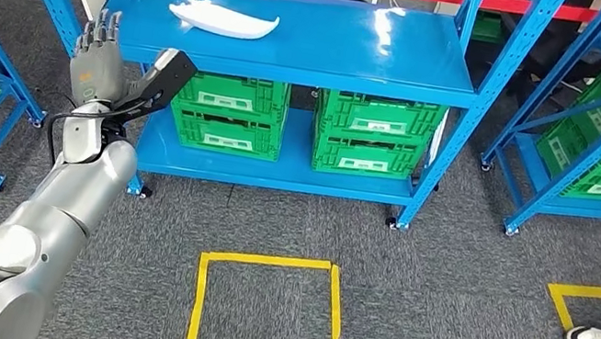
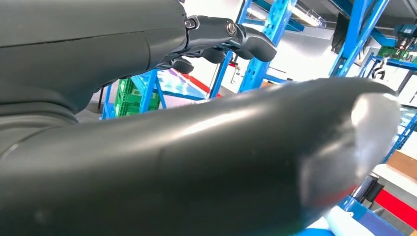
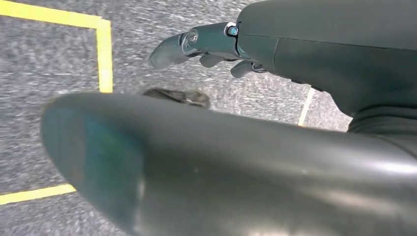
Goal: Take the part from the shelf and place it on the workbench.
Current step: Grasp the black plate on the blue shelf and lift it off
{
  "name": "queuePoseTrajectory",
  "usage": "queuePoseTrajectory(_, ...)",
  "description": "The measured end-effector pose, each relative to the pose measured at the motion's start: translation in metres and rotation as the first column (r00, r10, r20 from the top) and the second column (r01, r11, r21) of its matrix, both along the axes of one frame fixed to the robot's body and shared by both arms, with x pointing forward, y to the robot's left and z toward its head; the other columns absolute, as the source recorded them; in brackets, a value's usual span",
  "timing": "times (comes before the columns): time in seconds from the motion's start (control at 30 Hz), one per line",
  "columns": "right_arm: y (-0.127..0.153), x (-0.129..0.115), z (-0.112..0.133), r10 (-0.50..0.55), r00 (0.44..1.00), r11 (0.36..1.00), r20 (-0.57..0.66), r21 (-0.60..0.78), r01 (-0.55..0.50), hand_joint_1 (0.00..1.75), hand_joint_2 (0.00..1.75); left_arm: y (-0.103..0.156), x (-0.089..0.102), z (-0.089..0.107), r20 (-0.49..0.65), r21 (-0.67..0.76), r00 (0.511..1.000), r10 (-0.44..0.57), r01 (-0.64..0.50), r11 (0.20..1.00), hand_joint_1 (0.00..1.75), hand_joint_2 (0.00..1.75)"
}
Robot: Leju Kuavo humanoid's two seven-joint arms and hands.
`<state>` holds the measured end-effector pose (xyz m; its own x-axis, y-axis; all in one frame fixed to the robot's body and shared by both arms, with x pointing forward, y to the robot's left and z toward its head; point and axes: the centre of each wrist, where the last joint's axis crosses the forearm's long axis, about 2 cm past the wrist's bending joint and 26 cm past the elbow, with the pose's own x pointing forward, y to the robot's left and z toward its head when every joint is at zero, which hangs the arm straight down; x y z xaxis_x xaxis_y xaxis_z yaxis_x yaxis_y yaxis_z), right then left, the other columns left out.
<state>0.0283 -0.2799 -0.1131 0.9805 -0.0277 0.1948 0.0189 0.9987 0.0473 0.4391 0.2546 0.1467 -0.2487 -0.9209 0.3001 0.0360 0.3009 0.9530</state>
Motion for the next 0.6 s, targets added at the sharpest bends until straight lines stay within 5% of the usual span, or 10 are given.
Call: queuePoseTrajectory(0.6,-0.0006,-0.0048,-0.0004,0.010,1.000,1.000,-0.008,0.005,-0.010,0.00,0.00,-0.0021,-0.0041,-0.0062,0.003,0.035,0.999,-0.041,0.041,0.999,0.00,0.00)
